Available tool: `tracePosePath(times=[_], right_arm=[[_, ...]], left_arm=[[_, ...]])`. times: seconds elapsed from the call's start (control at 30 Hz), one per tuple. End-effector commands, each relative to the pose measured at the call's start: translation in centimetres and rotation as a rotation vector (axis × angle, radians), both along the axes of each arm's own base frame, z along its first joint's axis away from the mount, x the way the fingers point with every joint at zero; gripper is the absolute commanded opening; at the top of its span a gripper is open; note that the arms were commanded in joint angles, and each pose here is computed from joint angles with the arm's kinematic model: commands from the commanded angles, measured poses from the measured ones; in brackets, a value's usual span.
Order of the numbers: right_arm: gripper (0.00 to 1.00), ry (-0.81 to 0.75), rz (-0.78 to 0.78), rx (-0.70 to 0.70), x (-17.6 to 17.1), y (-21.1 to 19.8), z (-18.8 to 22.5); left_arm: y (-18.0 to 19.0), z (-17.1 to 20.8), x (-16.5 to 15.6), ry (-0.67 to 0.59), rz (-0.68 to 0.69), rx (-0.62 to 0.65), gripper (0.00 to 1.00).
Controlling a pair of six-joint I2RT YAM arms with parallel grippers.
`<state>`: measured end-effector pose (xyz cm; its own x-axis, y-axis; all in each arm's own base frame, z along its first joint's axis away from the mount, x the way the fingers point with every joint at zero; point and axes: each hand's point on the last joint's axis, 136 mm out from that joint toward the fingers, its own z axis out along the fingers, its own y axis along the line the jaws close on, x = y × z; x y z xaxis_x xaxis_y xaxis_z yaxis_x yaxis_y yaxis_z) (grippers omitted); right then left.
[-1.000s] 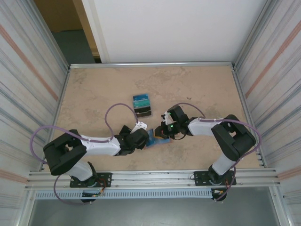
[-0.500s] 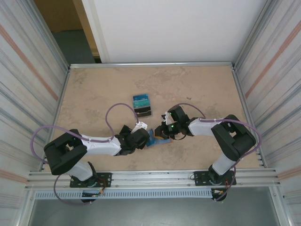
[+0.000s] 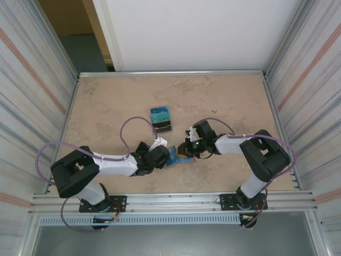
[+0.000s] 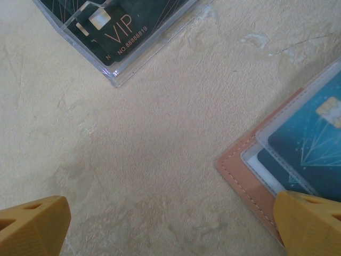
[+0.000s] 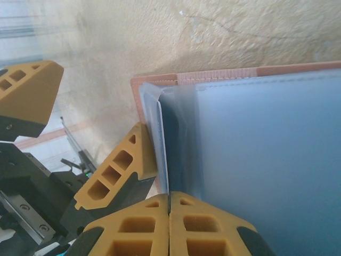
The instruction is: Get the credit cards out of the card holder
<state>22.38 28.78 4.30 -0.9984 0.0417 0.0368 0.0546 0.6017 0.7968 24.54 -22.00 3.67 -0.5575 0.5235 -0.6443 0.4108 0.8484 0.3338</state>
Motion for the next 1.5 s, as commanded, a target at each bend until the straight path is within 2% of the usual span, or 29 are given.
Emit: tracePosePath(times=[0.0,0.43,0.7,0.83,0.97,1.17,1.47], right_arm=[[0.07,-0.003,0.007,0.001,-0.1,-0.5,0.1],[0.07,0.003,0.041,-0.029,-0.1,-0.8,-1.3],[0.07,0.009,0.051,-0.039,-0.1,-0.5,-1.9],[0.07,0.012,0.054,-0.042,-0.1,-0.4,-2.0],[0.07,0.017,0.054,-0.045,-0.2,-0.4,-2.2],[0.07,0.021,0.053,-0.044,-0.2,-0.3,-2.4],[0.06,0.027,0.048,-0.05,-0.3,-0.5,-2.8]], left_arm=[[1.0,-1.7,-0.9,0.05,-0.002,0.073,0.99],[-0.2,-0.2,0.4,-0.009,-0.047,0.073,0.99],[-0.8,3.3,2.0,-0.049,0.001,-0.066,0.99],[-2.2,4.7,2.1,-0.048,-0.033,-0.134,0.99],[-3.3,4.5,2.1,-0.026,-0.073,-0.148,0.99],[-4.0,2.5,2.0,0.025,-0.102,-0.103,0.99],[-3.0,0.5,1.6,0.065,-0.083,-0.042,0.99]])
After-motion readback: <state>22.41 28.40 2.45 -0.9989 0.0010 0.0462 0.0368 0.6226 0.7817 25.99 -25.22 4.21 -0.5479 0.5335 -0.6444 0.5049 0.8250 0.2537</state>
